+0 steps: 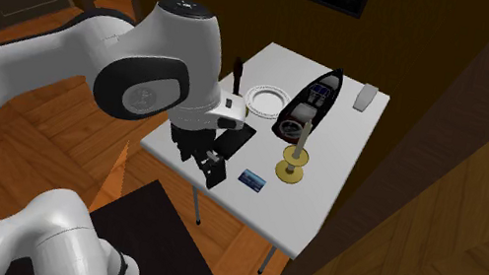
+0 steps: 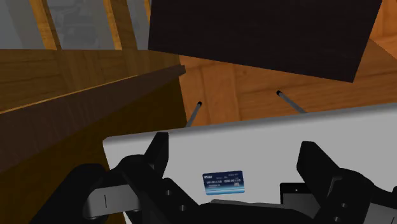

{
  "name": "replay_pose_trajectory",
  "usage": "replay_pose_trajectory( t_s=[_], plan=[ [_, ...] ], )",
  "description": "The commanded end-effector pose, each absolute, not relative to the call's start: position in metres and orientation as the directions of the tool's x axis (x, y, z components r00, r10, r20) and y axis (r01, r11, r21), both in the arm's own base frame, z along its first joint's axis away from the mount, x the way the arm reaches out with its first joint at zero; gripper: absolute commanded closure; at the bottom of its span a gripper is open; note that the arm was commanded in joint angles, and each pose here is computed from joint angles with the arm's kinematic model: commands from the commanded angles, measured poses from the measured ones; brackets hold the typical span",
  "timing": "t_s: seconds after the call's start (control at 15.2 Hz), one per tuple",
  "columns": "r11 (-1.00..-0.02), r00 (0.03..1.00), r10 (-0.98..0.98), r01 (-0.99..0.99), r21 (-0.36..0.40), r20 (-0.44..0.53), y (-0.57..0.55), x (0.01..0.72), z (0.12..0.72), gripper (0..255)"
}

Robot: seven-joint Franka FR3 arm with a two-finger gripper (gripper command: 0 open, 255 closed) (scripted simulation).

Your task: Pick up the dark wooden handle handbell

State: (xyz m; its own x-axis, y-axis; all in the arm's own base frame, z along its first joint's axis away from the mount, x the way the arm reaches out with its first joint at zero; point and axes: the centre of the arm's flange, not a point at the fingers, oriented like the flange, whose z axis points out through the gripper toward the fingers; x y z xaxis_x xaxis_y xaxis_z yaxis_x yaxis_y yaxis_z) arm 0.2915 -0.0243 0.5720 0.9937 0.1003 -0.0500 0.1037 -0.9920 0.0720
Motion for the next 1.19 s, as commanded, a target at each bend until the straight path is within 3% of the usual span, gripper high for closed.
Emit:
replay_pose_trajectory(
  t_s=[0.0,1.12],
  plan=[
    [-0.992,0.994,0.1,0.104,0.072,-0.05,-0.024,0.292,0.572,0],
    [-0.98,0.98,0.2,0.2,0.012,0.014,0.109,0.454,0.555,0]
  ],
)
